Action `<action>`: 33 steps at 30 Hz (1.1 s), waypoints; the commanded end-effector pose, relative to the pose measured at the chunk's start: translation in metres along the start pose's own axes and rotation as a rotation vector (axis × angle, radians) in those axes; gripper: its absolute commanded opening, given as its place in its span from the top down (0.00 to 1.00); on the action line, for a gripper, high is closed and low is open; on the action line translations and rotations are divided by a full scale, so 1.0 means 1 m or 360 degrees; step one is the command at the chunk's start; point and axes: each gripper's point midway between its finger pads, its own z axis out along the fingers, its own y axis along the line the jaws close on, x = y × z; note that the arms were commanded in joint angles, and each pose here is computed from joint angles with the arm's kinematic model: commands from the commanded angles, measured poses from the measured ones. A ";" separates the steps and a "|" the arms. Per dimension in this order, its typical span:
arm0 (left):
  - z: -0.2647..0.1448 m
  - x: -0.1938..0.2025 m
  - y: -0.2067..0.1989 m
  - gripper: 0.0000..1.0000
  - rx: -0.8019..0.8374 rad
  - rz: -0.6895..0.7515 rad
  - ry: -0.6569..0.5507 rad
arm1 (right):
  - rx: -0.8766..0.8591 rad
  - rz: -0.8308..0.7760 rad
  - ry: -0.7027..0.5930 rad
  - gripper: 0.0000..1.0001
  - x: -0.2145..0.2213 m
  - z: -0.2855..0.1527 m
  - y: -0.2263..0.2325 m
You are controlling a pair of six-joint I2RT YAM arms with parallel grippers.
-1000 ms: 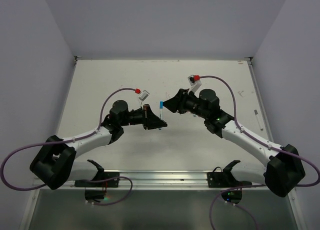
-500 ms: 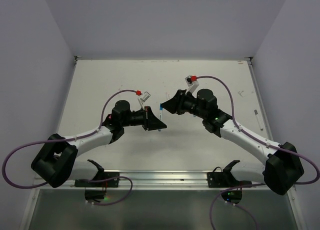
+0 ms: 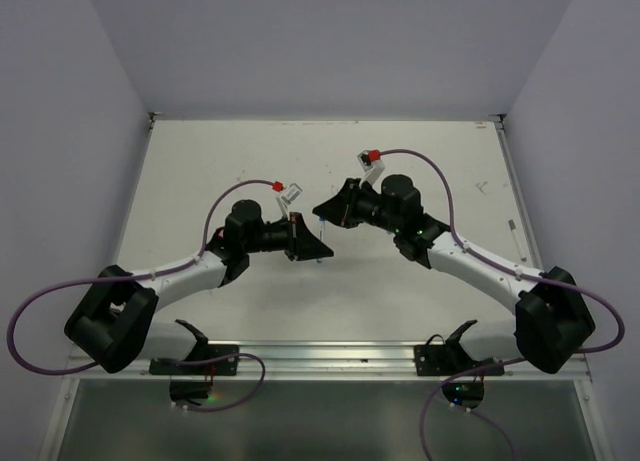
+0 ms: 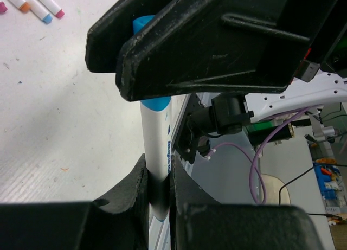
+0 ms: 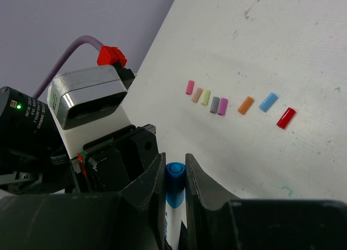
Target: Open the pen caps
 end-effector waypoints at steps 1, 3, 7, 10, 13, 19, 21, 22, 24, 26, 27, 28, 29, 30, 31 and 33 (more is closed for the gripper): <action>0.003 -0.014 -0.016 1.00 0.0079 0.0099 -0.0030 | -0.0096 -0.0032 -0.0040 0.95 -0.014 0.006 0.018; 0.002 -0.013 -0.015 1.00 0.0078 0.0093 -0.0026 | -0.0079 -0.0033 -0.0039 1.00 -0.013 0.007 0.015; 0.000 -0.008 -0.020 1.00 0.0128 0.0059 -0.0011 | 0.0048 -0.0158 -0.0162 1.00 -0.023 0.003 0.000; -0.004 0.003 -0.022 1.00 0.0177 0.0031 0.0003 | 0.0146 -0.0250 -0.0324 1.00 -0.041 -0.003 -0.014; -0.011 0.014 -0.027 1.00 0.0257 -0.0046 -0.0001 | 0.0067 -0.0273 -0.0541 1.00 -0.071 -0.006 -0.012; -0.019 0.029 -0.022 1.00 0.0232 -0.0042 -0.0002 | 0.0075 -0.0210 -0.0781 1.00 -0.112 -0.004 -0.013; -0.021 0.030 -0.020 1.00 0.0200 -0.0010 -0.0003 | 0.0111 -0.0174 -0.0836 1.00 -0.123 -0.006 -0.018; -0.021 0.029 -0.016 1.00 0.0168 0.0033 -0.0014 | 0.0129 -0.0134 -0.0868 1.00 -0.128 -0.008 -0.022; -0.022 0.034 -0.008 1.00 0.0090 0.0015 0.0012 | 0.0184 -0.0045 -0.0935 1.00 -0.140 -0.014 -0.034; -0.023 0.035 0.014 1.00 -0.0098 0.0011 0.0021 | 0.0132 0.0067 -0.0917 1.00 -0.142 -0.014 -0.035; -0.023 0.035 0.017 1.00 -0.0136 0.0019 0.0019 | 0.0061 0.0059 -0.0874 1.00 -0.141 -0.011 -0.028; -0.024 0.035 0.015 1.00 -0.0123 0.0047 0.0020 | 0.0004 0.0031 -0.0828 1.00 -0.144 -0.004 -0.021; -0.025 0.034 0.009 1.00 -0.0086 0.0065 0.0019 | -0.0112 -0.0012 -0.0706 1.00 -0.135 0.001 -0.008; -0.026 0.033 0.005 1.00 -0.0057 0.0077 0.0017 | -0.0148 -0.0029 -0.0673 1.00 -0.132 0.003 -0.004; -0.027 0.032 -0.006 1.00 0.0012 0.0111 0.0029 | -0.0194 -0.0074 -0.0632 1.00 -0.133 0.003 0.002; -0.031 0.036 -0.029 1.00 0.0180 0.0133 0.0097 | -0.0295 -0.0133 -0.0488 1.00 -0.116 0.005 0.008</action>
